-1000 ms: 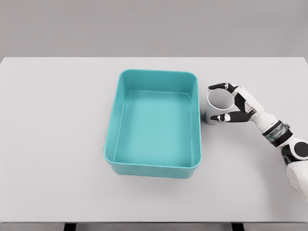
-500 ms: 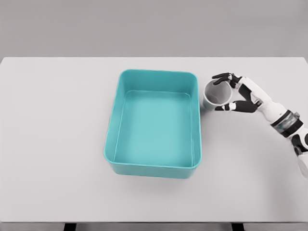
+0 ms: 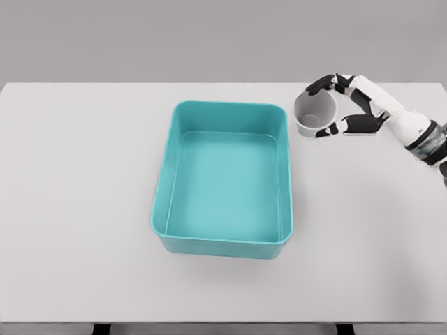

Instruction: Put the paper cup into the basket with your right arm

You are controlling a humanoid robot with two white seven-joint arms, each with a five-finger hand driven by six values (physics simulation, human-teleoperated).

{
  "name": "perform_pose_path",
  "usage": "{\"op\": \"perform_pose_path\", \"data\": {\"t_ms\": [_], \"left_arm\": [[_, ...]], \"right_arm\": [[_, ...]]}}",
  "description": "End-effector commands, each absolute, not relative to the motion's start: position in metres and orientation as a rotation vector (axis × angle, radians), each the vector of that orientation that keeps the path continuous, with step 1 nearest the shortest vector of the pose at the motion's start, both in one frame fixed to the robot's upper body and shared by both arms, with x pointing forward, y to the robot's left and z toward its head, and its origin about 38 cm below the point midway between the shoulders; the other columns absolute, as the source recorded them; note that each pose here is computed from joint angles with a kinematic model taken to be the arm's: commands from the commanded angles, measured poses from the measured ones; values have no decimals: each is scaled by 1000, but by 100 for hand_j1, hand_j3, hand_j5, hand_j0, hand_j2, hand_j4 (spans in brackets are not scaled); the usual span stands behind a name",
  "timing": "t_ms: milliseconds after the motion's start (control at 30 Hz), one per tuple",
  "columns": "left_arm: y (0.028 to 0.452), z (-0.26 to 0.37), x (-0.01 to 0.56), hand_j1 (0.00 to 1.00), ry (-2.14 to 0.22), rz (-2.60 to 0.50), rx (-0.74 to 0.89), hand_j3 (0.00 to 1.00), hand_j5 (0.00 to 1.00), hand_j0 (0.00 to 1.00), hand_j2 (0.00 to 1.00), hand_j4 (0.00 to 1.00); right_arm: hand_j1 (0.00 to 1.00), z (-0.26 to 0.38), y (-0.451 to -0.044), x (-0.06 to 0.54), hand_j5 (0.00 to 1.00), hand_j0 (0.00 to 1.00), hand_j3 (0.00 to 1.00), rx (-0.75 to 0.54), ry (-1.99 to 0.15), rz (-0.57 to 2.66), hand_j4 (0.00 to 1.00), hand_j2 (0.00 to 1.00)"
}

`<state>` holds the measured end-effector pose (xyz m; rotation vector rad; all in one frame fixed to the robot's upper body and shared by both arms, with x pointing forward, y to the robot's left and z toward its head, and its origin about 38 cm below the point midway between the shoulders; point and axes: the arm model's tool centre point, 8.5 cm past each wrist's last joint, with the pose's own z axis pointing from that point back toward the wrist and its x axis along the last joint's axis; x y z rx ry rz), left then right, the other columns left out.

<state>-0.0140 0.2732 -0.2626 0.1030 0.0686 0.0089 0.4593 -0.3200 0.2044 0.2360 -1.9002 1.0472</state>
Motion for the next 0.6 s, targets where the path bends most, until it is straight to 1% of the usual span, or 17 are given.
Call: {"op": "perform_pose_path", "data": {"t_ms": [0,200,433,567], "left_arm": [[273,-263,-14,100,69,9,103,100,100,100,100,100],[273,-263,-14,100,69,9,103,100,100,100,100,100],[273,-263,-14,100,69,9,103,100,100,100,100,100],[273,-263,-14,100,69,9,103,100,100,100,100,100]], "right_arm": [[54,200,-314,457,54,54,54,256,-1885,1064,54,54],[54,229,-295,471,54,54,54,254,-1914,1161,54,54],[55,234,-271,473,55,55,55,266,-1900,1269,55,55],[56,235,-263,473,56,56,56,244,-1889,1338,56,56]]}}
